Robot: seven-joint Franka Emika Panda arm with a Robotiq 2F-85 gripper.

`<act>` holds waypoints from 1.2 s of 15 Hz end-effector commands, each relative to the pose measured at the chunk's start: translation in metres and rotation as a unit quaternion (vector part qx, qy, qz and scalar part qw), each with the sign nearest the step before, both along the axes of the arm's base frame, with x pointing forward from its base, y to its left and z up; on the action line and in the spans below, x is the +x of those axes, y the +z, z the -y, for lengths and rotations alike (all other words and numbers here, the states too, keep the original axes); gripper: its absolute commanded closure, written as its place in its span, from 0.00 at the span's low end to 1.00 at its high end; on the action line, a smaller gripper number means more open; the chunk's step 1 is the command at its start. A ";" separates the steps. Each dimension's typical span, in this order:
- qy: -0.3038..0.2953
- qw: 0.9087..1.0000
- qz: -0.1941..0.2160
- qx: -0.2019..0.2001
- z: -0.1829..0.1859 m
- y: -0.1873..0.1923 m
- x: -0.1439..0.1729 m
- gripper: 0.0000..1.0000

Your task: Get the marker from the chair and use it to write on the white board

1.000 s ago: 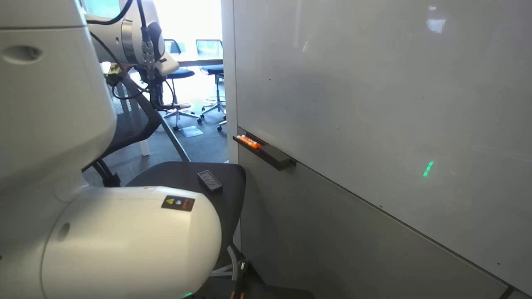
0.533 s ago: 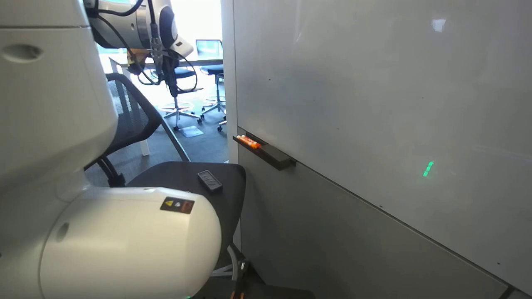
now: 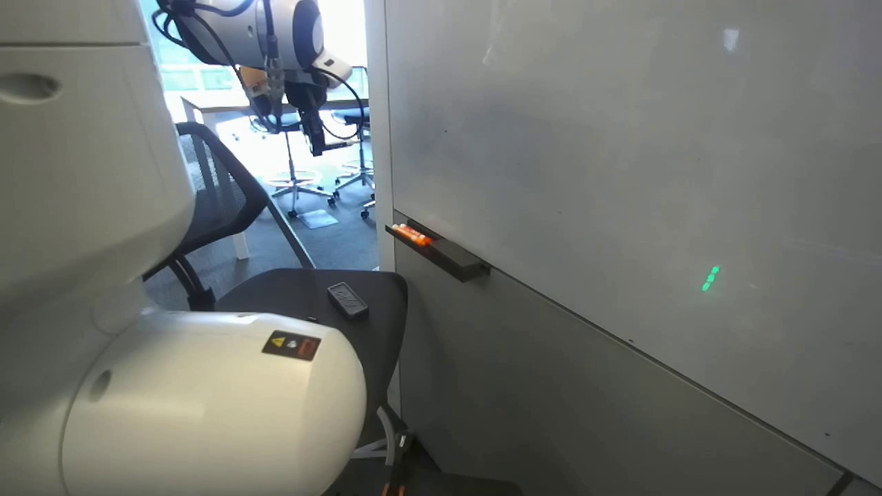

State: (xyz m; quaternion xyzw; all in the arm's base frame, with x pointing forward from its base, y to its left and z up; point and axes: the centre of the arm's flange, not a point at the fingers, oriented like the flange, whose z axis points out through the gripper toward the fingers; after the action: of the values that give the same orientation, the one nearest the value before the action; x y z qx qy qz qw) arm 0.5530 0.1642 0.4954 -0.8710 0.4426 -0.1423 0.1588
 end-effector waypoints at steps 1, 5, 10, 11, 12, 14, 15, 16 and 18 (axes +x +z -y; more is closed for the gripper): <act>0.014 1.000 0.013 0.006 0.014 0.009 0.007 0.88; 0.013 0.999 0.031 -0.001 0.017 0.009 0.005 0.88; 0.015 0.999 0.051 -0.013 0.013 0.009 0.003 0.88; 0.011 0.998 0.055 -0.013 0.014 0.009 0.002 0.88; 0.006 0.998 0.058 -0.010 0.052 0.001 0.071 0.88; -0.018 0.997 0.068 -0.017 0.074 0.004 0.088 0.88; -0.033 0.997 0.070 -0.017 0.092 0.001 0.103 0.88; -0.045 0.996 0.072 -0.020 0.106 -0.002 0.116 0.88; -0.062 0.995 0.076 -0.019 0.128 -0.008 0.131 0.88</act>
State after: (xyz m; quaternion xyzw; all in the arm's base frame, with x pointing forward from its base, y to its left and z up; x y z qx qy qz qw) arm 0.6379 0.0514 0.4820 -0.8411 0.4740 -0.2065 0.1591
